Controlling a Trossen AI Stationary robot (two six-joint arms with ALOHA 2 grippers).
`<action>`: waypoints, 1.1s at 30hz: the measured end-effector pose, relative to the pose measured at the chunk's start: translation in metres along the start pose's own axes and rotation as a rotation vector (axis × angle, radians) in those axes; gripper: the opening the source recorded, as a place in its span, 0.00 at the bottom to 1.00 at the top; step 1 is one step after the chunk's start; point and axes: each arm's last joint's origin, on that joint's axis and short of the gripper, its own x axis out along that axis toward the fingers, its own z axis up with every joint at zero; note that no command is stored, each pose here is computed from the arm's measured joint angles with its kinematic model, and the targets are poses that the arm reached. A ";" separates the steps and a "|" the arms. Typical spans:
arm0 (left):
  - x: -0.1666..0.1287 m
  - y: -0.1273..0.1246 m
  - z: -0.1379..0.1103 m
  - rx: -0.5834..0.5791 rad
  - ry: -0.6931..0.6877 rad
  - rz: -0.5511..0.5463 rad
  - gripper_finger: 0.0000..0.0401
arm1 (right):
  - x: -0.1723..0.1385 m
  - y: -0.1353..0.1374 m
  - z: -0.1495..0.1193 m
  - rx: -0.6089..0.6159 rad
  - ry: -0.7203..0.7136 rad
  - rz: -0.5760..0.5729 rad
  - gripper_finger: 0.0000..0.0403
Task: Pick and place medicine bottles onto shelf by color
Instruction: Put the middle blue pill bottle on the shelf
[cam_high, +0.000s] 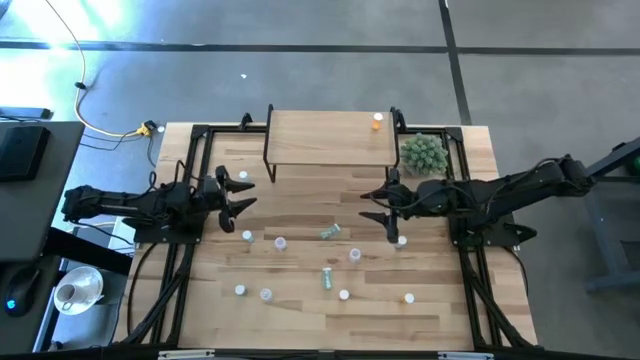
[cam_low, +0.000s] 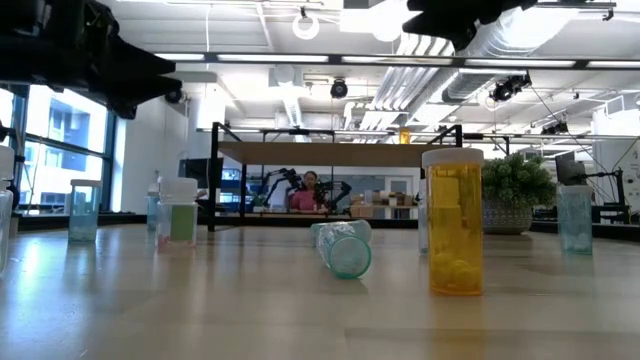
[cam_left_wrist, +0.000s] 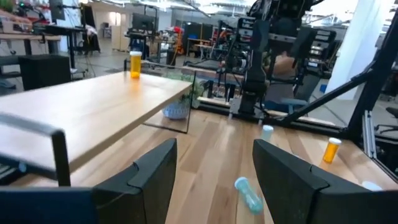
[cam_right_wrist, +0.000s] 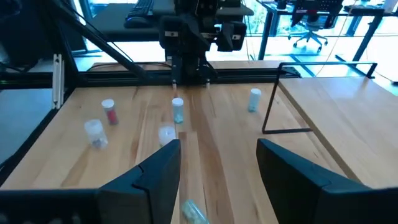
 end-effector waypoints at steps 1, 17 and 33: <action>0.001 -0.001 0.002 0.015 0.013 -0.004 0.50 | 0.000 0.000 0.000 -0.001 0.000 0.002 0.50; 0.012 -0.024 0.052 0.043 0.455 -0.180 0.50 | -0.001 0.003 -0.008 0.032 0.081 0.012 0.50; -0.006 -0.046 0.062 0.028 0.756 -0.109 0.50 | -0.001 0.003 -0.010 0.048 0.102 0.010 0.50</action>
